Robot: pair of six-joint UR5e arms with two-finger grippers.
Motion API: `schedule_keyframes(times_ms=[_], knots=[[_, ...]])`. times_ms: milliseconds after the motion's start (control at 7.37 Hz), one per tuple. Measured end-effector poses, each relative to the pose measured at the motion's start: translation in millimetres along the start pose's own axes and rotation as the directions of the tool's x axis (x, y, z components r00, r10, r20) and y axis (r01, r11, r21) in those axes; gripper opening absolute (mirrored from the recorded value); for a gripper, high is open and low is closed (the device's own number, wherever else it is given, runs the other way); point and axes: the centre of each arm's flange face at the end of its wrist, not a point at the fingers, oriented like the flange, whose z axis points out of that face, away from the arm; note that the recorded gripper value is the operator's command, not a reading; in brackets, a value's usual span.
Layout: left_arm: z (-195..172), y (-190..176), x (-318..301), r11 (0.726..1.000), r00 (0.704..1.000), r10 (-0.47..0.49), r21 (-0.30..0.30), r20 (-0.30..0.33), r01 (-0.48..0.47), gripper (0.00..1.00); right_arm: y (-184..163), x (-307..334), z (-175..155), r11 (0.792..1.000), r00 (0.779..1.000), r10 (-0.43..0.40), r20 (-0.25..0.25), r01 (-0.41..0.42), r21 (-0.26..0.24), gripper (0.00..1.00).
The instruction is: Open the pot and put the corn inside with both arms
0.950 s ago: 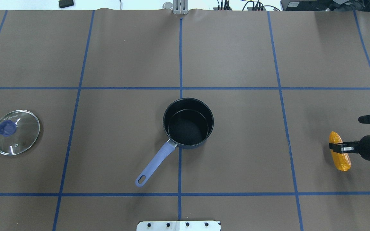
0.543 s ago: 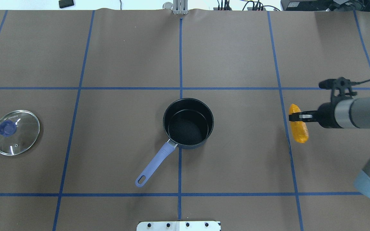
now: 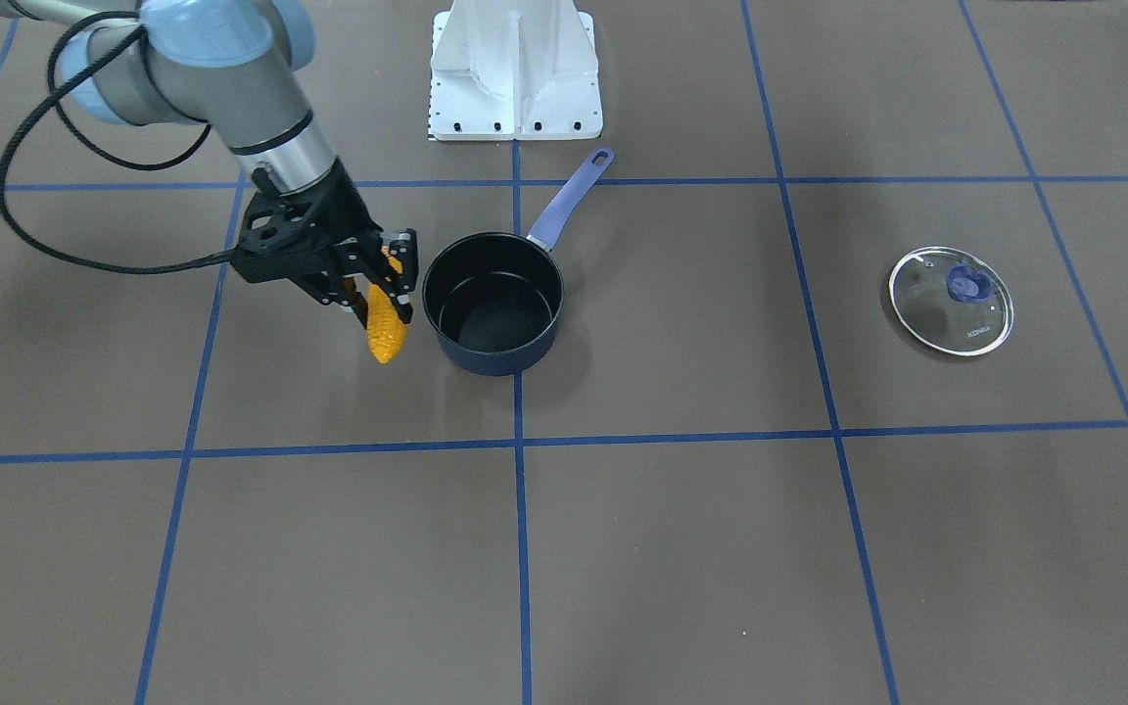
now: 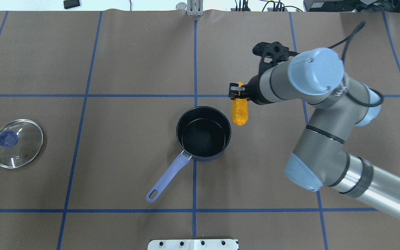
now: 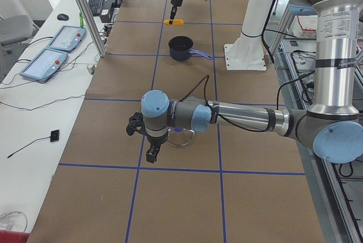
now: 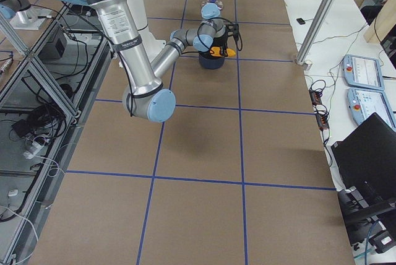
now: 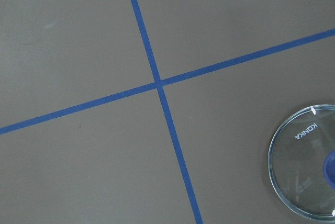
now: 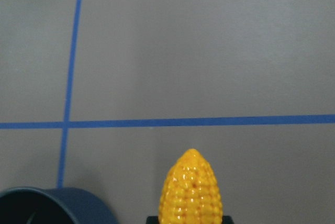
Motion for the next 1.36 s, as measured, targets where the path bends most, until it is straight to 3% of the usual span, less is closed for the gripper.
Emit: schedule_keyframes(times_ms=[136,407,679,950,1221,1357], knots=[[0.3,0.1,-0.1,1.0,1.0,-0.001,-0.001,0.0,0.001,0.99,14.4,-37.0,12.6,1.0,1.0,0.019,0.01,-0.019,0.013,0.99],[1.0,0.5,-0.7,1.0,1.0,-0.002,-0.003,-0.001,0.002,0.99,42.5,-66.5,21.9,0.998,0.999,0.048,0.021,-0.049,0.036,1.0],[1.5,1.1,-1.1,1.0,1.0,-0.004,-0.004,-0.001,0.004,0.99,40.7,-70.6,10.9,0.997,0.998,0.06,0.018,-0.061,0.046,1.0],[2.2,1.4,-1.2,1.0,1.0,-0.006,-0.006,-0.001,0.006,0.99,-19.3,-46.8,-18.3,0.998,0.998,0.056,-0.028,-0.055,0.027,1.0],[7.1,4.2,-5.9,1.0,1.0,-0.018,-0.018,-0.003,0.018,0.99,-121.2,38.5,-45.7,0.997,0.987,-0.064,-0.145,0.057,-0.051,1.0],[12.5,5.8,-11.0,0.999,1.0,-0.031,-0.029,-0.005,0.031,0.99,-165.8,109.3,-56.3,0.985,0.967,-0.158,-0.201,0.139,-0.106,1.0]])
